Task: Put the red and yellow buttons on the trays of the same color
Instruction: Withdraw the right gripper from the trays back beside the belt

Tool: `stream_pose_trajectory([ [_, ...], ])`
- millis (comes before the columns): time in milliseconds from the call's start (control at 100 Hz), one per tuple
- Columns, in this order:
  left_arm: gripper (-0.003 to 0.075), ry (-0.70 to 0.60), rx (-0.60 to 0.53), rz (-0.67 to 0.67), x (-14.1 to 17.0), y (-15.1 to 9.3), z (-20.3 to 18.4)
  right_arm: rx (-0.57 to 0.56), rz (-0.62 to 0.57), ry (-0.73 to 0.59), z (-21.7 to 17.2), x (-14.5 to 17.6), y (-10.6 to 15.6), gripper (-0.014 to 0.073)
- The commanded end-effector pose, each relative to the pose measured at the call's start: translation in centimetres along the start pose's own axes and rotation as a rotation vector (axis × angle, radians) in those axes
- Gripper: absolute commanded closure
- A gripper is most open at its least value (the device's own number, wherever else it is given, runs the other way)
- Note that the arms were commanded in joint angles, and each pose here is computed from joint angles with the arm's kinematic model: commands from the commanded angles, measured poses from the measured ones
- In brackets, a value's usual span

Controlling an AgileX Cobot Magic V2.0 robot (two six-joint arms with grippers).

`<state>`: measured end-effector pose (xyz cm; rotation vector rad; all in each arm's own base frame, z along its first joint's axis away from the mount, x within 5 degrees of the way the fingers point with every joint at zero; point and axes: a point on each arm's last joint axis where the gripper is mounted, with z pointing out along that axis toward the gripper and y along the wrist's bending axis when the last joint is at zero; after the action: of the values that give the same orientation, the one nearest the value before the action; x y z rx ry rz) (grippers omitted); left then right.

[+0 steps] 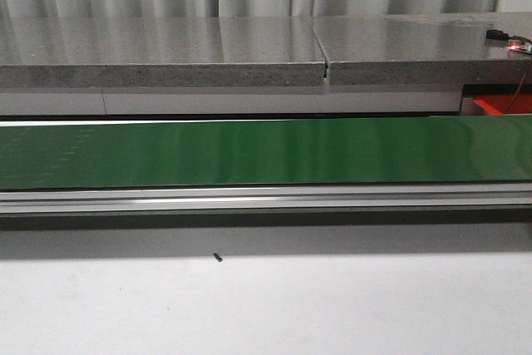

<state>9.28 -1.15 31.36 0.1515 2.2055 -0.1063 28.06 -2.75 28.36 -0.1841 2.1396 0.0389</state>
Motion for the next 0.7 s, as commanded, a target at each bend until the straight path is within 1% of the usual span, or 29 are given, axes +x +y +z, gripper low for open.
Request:
stream_pose_trajectory([
  [0,0.0741,-0.09,0.001,-0.014,-1.3,0.0,-0.5,0.011,-0.033,-0.085,-1.6,-1.7,0.6,0.0673],
  [50,0.0741,-0.09,0.001,-0.014,-1.3,0.0,-0.5,0.01,-0.036,-0.103,-2.2,-1.9,0.8,0.0688],
  [190,0.0741,-0.09,0.001,-0.014,-1.3,0.0,-0.5,0.021,-0.04,-0.147,-3.7,-2.3,1.1,0.0685],
  [360,0.0741,-0.09,0.001,-0.014,-1.3,0.0,-0.5,0.004,-0.001,-0.182,-5.4,-1.8,1.8,0.0685],
  [500,0.0741,-0.09,0.001,-0.014,-1.3,0.0,-0.5,-0.01,0.0,-0.184,-6.6,-0.5,2.5,0.0685],
  [690,0.0741,-0.09,0.001,-0.014,-1.3,0.0,-0.5,-0.055,0.0,-0.15,-7.5,1.7,3.5,0.0685],
])
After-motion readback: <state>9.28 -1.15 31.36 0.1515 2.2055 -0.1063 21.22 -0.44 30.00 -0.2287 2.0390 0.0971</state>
